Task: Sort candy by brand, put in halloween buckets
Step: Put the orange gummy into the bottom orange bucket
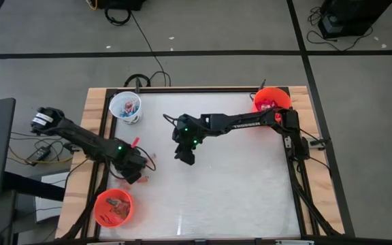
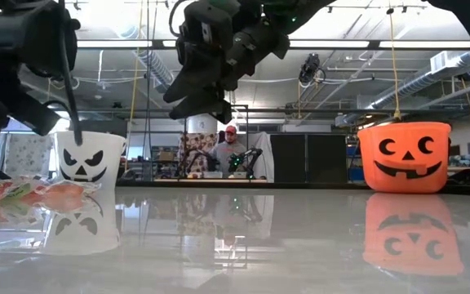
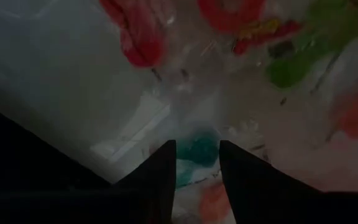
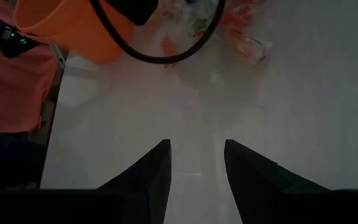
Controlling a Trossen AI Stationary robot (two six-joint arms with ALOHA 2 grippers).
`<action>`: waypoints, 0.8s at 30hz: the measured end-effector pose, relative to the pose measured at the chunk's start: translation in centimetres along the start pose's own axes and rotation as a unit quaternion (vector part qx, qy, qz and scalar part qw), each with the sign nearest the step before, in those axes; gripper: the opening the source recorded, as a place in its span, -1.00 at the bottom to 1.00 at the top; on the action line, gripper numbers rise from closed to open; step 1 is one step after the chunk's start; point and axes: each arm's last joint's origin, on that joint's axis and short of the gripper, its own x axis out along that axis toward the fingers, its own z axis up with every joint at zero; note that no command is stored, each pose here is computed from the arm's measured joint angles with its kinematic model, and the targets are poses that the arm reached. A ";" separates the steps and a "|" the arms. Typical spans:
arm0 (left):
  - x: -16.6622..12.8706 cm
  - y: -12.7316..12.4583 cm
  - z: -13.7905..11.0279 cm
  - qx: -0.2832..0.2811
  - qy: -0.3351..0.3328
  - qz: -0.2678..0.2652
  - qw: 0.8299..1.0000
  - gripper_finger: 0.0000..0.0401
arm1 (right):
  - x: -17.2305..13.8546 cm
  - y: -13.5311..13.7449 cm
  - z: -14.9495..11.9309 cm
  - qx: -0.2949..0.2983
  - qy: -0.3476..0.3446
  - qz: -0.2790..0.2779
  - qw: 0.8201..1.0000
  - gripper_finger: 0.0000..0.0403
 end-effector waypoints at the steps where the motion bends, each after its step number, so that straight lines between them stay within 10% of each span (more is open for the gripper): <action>1: 0.1 -0.1 0.0 -0.003 0.000 0.000 1.000 -0.34 | 0.0 0.0 0.0 0.002 0.000 0.000 1.000 -0.21; 24: -2.0 0.6 3.3 -0.103 -0.083 -0.017 0.991 0.28 | -0.2 -0.5 -0.1 0.025 0.013 0.016 0.999 -0.21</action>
